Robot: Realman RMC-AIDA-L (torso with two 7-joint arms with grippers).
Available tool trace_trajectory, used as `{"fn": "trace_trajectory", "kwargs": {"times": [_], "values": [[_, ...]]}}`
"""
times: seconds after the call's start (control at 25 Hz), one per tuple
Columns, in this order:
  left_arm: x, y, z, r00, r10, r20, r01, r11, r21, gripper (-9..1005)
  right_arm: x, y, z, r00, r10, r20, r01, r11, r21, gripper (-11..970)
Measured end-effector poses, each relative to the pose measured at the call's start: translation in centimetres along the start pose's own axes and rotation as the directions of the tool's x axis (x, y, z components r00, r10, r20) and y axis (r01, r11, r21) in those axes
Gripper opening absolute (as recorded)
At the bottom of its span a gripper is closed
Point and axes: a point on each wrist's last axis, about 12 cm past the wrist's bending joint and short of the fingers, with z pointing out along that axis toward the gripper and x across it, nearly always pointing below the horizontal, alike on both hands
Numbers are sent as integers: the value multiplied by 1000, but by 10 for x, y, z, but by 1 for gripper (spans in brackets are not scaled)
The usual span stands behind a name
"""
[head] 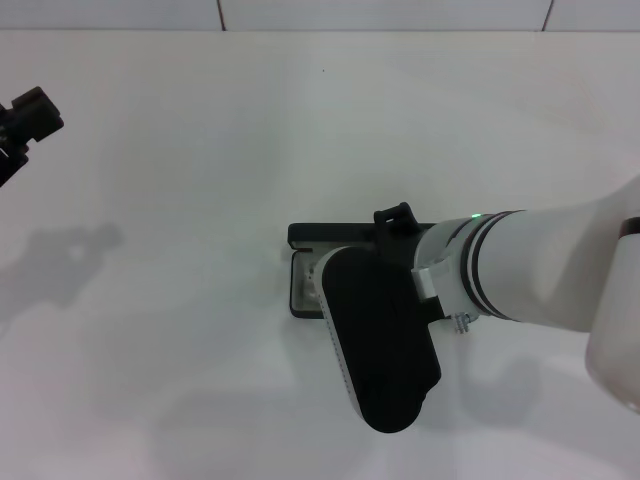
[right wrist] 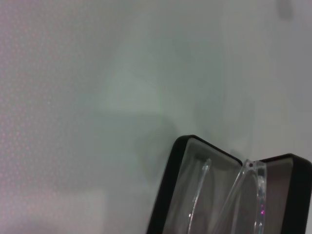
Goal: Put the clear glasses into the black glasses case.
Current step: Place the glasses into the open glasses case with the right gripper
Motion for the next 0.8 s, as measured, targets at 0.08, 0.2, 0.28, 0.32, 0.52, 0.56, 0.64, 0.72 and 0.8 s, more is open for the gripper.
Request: {"fn": "trace_trajectory", "kwargs": {"times": [0.08,0.2,0.28,0.32,0.52,0.56,0.64,0.72,0.8], "values": [[1,0,0,1000,-3,1,3,1000,-1,114,0,0,1,1000,6,7,-6,1000,4,99],[2,-1,-1,1000,-6,1,6,1000,-5,114,1,0,2,1000,15,13,-15,1000,10,99],[2,-1,-2,1000,-7,1,7,1000,-7,114,2,0,2,1000,18,13,-18,1000,11,99],[2,-2,-3,1000,-8,1,8,1000,-8,114,2,0,2,1000,19,11,-19,1000,10,99],[3,-2,-3,1000,-9,2,9,1000,-9,115,4,1,5,1000,22,4,-22,1000,6,98],[3,-2,-3,1000,-9,2,9,1000,-9,115,5,1,5,1000,23,4,-23,1000,6,98],[3,-2,-3,1000,-9,3,9,1000,-9,115,5,1,6,1000,24,5,-24,1000,7,98],[3,-2,-3,1000,-9,4,9,1000,-9,115,4,1,6,1000,25,9,-25,1000,10,98],[3,-2,-3,1000,-9,6,9,1000,-10,115,4,1,6,1000,27,13,-28,1000,13,99]]}}
